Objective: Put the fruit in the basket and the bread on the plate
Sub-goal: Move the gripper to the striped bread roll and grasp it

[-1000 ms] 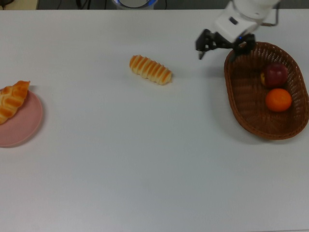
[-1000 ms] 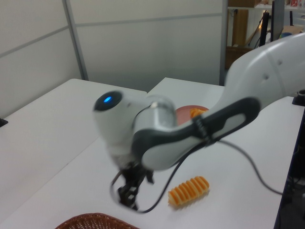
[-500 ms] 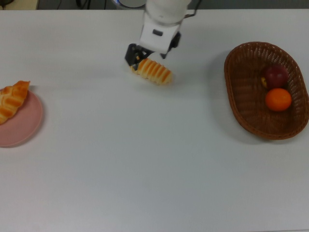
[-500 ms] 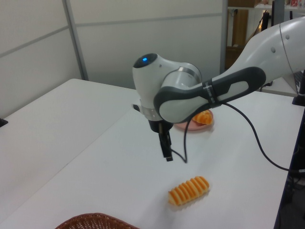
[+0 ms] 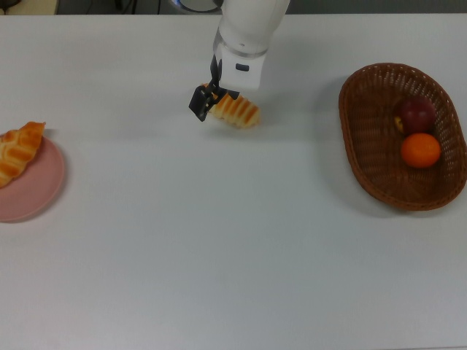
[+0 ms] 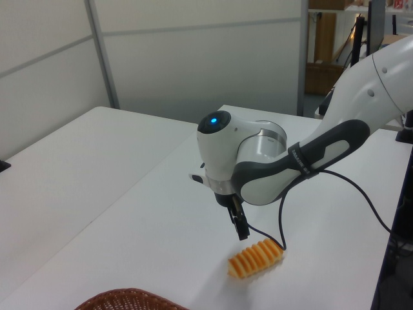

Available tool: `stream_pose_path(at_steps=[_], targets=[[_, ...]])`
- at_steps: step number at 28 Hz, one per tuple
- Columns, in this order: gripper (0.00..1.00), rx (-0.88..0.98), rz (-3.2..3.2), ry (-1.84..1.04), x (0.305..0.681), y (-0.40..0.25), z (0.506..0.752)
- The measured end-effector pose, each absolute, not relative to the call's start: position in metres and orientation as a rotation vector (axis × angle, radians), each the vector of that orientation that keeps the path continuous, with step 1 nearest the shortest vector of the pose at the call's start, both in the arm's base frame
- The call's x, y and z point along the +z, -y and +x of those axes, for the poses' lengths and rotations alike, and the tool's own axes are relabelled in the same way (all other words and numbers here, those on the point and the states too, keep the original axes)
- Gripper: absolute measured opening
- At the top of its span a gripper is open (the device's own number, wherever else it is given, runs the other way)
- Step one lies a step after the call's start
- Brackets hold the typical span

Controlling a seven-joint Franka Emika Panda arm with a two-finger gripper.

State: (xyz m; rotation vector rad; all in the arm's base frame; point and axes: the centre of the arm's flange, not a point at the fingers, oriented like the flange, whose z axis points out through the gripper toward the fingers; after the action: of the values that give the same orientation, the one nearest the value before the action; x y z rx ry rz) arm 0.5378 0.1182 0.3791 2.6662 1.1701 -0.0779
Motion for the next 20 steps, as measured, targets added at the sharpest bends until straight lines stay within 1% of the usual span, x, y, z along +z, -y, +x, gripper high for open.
stream_pose_path(at_steps=[7,13,20], targets=[[1.0,-0.066,2.65,-1.203,0.371,-0.117,0.526],[1.0,-0.053,2.63,-1.248,0.364,-0.123,0.506],[1.0,-0.022,2.618,-1.283,0.357,-0.131,0.495]])
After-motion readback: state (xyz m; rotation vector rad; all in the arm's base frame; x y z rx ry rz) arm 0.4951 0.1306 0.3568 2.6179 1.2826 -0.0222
